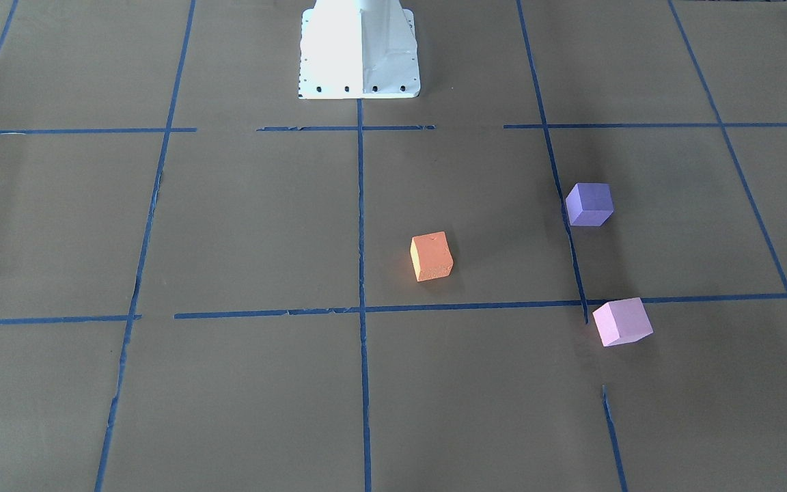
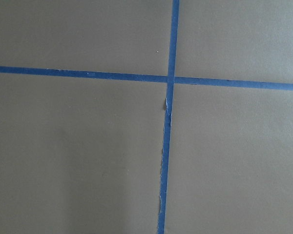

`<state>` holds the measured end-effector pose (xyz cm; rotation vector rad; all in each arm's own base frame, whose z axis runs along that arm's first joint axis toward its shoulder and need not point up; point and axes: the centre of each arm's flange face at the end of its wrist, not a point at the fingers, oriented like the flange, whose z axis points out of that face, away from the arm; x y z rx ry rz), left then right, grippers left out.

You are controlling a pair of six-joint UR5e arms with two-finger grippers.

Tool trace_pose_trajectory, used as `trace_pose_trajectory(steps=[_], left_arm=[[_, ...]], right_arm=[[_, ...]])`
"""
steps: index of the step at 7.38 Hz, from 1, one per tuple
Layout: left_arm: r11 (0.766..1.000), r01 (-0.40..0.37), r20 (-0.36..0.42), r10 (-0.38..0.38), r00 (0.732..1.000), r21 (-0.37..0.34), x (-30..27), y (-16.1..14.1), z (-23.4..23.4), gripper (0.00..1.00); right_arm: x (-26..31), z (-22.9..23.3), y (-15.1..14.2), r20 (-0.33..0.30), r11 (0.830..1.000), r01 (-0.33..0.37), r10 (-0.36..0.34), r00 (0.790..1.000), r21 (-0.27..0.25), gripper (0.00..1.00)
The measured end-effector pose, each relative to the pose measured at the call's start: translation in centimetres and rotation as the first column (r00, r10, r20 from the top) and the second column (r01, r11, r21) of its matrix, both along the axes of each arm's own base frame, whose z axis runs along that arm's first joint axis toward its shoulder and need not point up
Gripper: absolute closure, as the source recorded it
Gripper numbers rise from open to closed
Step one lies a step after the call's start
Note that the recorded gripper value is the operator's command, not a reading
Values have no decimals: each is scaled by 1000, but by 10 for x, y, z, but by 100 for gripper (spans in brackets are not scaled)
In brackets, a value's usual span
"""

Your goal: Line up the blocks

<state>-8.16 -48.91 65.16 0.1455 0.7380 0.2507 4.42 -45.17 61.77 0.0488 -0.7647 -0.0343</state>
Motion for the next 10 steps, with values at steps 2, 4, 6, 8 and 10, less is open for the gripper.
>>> trace_pose_trajectory(steps=[2,4,6,8,10], left_arm=[[1000,0,2,0,1000,2,0,-1,0,0],[1000,-5,4,5,1000,11,4,-7,-3,0],[996,-31,-2,31,1000,81,21,-28,-36,0],[998,-9,-68,14,998,69,66,-55,-87,0],[997,52,-127,-58,990,-52,166,-86,-166,0]], right_arm=[[0,0,0,0,1000,0,0,1000,0,0],[0,0,0,0,1000,0,0,1000,0,0],[0,0,0,0,1000,0,0,1000,0,0],[0,0,0,0,1000,0,0,1000,0,0],[0,0,0,0,1000,0,0,1000,1,0]])
